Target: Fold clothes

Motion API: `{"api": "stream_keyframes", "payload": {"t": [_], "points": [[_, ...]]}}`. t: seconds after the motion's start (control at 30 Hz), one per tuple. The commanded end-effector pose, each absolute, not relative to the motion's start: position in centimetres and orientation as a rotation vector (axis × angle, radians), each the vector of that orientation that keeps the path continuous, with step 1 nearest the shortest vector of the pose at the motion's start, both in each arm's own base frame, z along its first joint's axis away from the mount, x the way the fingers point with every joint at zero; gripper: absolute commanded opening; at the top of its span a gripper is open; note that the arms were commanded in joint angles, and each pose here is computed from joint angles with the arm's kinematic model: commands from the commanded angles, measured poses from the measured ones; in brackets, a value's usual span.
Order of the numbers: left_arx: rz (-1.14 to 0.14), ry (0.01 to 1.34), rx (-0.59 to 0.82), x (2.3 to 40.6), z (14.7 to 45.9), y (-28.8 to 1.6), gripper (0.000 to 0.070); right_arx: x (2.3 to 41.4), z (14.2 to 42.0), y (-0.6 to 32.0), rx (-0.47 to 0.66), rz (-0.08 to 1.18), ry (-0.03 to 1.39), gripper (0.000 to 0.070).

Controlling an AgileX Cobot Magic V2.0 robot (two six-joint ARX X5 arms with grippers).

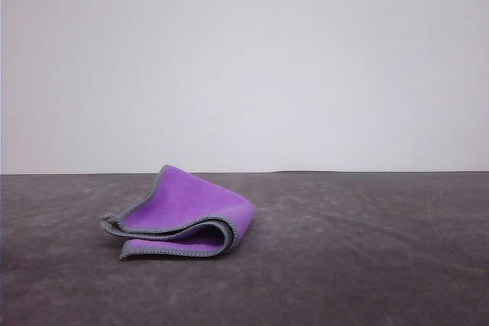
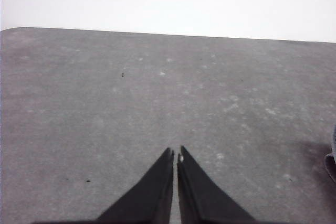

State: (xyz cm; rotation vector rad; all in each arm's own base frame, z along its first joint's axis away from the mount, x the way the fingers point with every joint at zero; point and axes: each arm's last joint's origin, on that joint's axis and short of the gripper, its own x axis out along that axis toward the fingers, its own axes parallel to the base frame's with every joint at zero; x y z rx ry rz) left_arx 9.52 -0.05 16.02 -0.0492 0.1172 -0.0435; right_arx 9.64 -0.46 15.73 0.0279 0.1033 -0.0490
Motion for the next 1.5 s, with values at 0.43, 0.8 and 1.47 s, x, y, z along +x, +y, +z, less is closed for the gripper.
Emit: {"api": "stream_keyframes", "payload": {"t": [0.43, 0.8, 1.47], "points": [[-0.044, 0.126, -0.05, 9.63, 15.47, -0.05, 0.0, 9.66, 15.73, -0.48, 0.021, -0.051, 0.095, 0.0012], [-0.044, 0.126, -0.05, 9.63, 15.47, -0.06, 0.0, 9.66, 15.73, -0.48, 0.021, -0.051, 0.095, 0.0012], [-0.045, 0.126, -0.05, 9.63, 15.47, -0.06, 0.0, 9.66, 15.73, -0.48, 0.021, -0.051, 0.095, 0.0012]]}}
